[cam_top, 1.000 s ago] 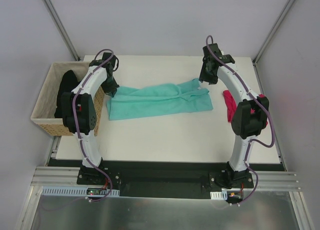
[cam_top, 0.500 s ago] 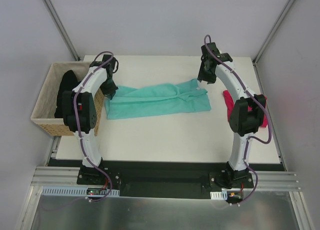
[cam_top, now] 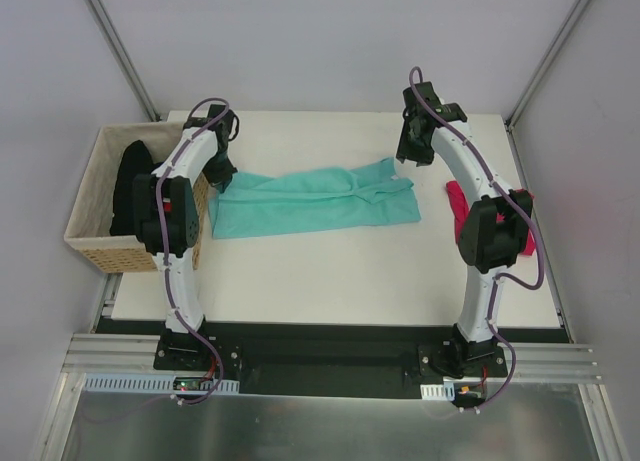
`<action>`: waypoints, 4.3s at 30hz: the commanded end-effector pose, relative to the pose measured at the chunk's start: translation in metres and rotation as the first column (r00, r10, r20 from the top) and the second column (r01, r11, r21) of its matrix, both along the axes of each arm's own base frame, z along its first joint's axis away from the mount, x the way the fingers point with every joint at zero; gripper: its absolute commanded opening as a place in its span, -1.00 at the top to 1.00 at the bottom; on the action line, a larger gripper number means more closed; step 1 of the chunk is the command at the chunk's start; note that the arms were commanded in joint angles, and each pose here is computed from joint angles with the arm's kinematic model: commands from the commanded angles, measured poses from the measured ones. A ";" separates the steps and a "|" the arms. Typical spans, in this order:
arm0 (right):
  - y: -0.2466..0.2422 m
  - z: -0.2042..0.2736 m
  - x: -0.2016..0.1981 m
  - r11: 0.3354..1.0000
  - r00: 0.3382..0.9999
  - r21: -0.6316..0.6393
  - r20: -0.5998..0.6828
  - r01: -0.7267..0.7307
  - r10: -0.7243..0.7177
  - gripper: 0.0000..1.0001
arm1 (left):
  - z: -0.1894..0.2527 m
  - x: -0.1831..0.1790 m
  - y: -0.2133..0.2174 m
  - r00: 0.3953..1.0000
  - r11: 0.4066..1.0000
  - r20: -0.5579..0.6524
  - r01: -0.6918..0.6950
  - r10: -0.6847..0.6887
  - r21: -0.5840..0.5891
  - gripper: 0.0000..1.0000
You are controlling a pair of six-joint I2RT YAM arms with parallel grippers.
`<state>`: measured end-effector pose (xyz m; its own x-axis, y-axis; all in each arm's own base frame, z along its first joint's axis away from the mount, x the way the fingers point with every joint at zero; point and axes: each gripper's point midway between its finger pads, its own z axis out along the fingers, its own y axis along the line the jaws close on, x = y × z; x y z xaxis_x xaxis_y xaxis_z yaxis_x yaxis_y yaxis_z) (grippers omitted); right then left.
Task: Fold and stack the t-shirts
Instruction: Fold the flattened tshirt in 1/3 of the way
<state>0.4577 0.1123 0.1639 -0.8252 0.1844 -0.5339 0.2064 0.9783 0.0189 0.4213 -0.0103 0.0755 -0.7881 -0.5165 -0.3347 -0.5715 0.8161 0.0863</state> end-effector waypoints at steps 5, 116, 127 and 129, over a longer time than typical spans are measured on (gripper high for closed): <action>-0.009 0.027 -0.008 0.999 1.000 -0.050 0.026 -0.017 0.019 0.15 | -0.007 0.017 0.004 1.000 0.999 0.007 -0.029 0.029 -0.016 1.00; 0.007 -0.015 0.018 0.995 0.994 0.095 0.103 -0.040 0.031 0.45 | 0.056 -0.077 -0.052 0.978 0.979 0.027 0.205 -0.205 -0.014 -0.04; 0.008 -0.072 -0.045 0.997 0.997 0.071 -0.069 -0.032 0.037 0.81 | 0.016 -0.067 -0.086 0.960 0.961 -0.055 0.274 -0.276 -0.045 -0.03; 0.008 -0.078 -0.047 0.997 0.996 0.073 -0.084 -0.032 0.038 0.81 | 0.013 -0.063 -0.088 0.960 0.962 -0.054 0.271 -0.273 -0.045 -0.03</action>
